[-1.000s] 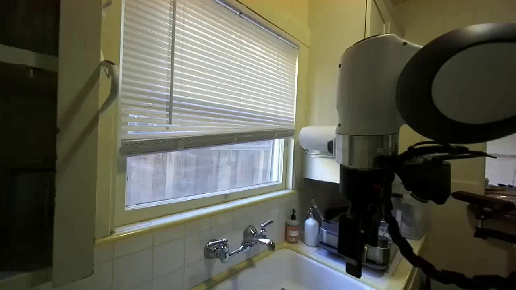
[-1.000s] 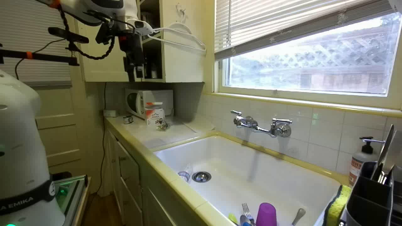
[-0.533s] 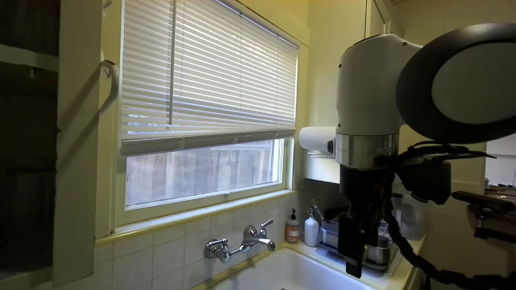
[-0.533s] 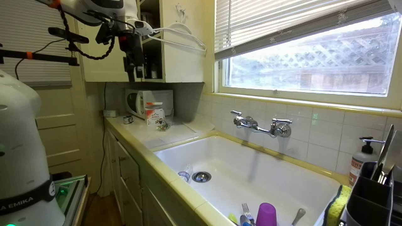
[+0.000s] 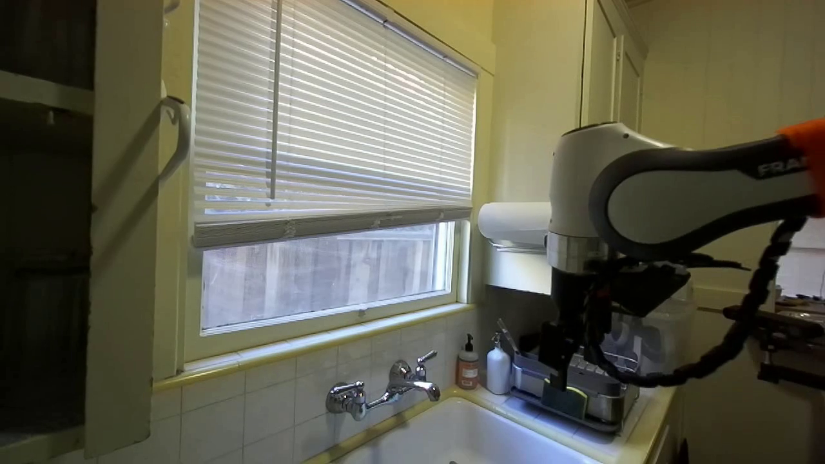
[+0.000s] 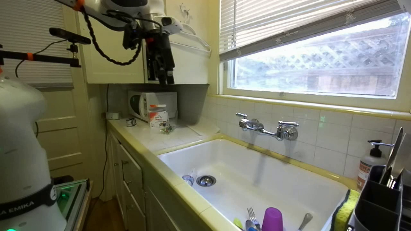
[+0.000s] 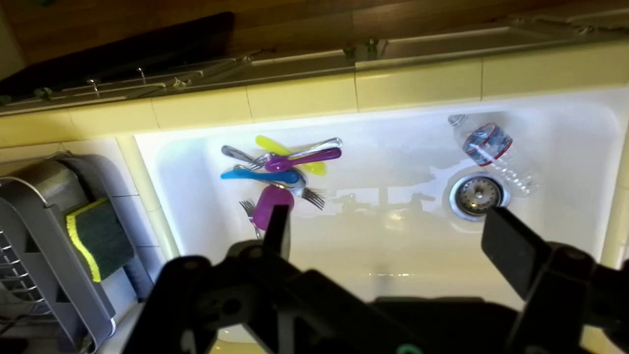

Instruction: Put the purple cup on the dishrack.

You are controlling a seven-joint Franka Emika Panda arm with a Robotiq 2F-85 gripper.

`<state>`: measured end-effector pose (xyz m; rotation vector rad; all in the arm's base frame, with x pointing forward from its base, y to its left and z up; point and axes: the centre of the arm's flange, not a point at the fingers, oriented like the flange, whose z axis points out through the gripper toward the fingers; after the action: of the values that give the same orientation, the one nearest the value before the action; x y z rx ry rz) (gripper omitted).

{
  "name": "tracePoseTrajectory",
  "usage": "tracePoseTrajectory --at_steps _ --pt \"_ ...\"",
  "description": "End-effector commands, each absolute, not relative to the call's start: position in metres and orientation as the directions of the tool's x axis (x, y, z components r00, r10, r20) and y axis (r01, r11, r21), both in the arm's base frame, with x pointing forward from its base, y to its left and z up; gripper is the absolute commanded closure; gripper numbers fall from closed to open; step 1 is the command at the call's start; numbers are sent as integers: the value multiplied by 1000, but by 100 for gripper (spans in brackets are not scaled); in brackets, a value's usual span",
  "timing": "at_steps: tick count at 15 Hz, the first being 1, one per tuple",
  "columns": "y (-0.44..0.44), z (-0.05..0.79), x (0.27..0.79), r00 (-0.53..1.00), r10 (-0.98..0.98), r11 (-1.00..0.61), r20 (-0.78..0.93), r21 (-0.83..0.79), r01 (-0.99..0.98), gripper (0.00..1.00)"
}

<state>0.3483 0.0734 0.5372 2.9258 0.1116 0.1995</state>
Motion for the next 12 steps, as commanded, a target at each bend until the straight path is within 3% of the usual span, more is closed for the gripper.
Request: tracePoseTrajectory --at_steps 1,9,10,12 --pt "5 509 414 980 147 -988 138 67 138 0" --pt "-117 429 491 949 230 -916 215 -282 286 0" --pt "-104 437 464 950 204 -947 237 -198 253 0" --pt "-112 427 475 946 217 -931 239 -241 275 0"
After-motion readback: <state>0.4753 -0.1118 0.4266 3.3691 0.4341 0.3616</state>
